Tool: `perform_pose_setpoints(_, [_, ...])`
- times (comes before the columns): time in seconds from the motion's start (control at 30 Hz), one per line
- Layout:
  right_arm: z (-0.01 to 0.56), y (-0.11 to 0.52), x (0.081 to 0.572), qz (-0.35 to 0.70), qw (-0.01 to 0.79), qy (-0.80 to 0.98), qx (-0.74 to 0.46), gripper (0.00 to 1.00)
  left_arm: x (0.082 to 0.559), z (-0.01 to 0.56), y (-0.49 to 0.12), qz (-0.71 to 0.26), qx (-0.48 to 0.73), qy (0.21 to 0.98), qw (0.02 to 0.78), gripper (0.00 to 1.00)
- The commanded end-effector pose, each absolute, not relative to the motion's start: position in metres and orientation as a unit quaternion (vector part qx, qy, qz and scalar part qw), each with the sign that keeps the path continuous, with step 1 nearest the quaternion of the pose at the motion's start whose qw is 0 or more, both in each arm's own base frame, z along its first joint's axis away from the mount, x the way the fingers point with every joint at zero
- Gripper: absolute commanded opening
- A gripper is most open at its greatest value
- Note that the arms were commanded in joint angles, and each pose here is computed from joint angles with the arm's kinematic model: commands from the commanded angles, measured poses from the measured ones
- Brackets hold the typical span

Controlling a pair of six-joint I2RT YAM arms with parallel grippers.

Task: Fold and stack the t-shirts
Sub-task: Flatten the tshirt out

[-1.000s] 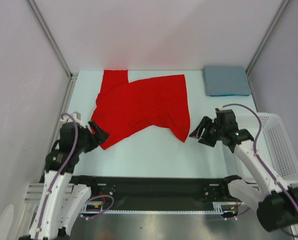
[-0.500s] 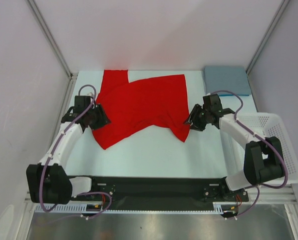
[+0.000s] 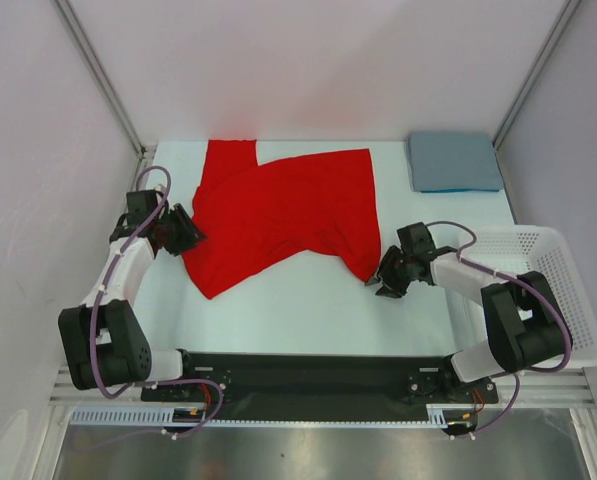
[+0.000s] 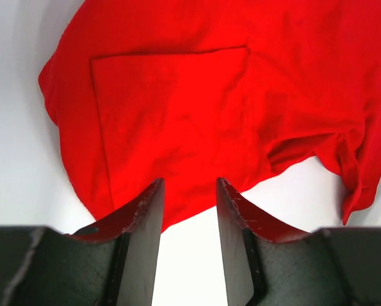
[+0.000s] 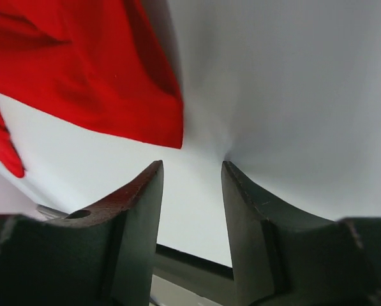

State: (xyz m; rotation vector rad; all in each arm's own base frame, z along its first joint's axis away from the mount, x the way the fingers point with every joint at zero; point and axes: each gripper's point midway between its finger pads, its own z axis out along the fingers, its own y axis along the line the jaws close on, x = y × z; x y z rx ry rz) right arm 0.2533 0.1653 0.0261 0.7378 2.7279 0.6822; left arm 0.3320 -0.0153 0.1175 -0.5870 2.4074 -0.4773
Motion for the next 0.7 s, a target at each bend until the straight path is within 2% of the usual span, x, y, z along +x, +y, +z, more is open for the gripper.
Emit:
perform_pose_setpoints(0.0, [0.037,0.171,0.280,0.262,0.159,0.906,0.293,0.47,0.340,0.127,-0.014,-0.184,-0.200,0.903,0.334,0.44])
perform_pose_setpoints(0.17, [0.027,0.159,0.282,0.260,0.176,0.870,0.380,0.50,0.336,0.130,-0.015,-0.187,-0.205,0.899,0.338,0.45])
perform_pose_setpoints(0.33, [0.012,0.153,0.278,0.254,0.160,0.829,0.472,0.54,0.334,0.134,-0.015,-0.189,-0.205,0.898,0.341,0.46])
perform_pose_setpoints(0.67, [-0.002,0.147,0.248,0.192,0.119,0.790,0.570,0.49,0.336,0.138,-0.010,-0.184,-0.207,0.899,0.339,0.47])
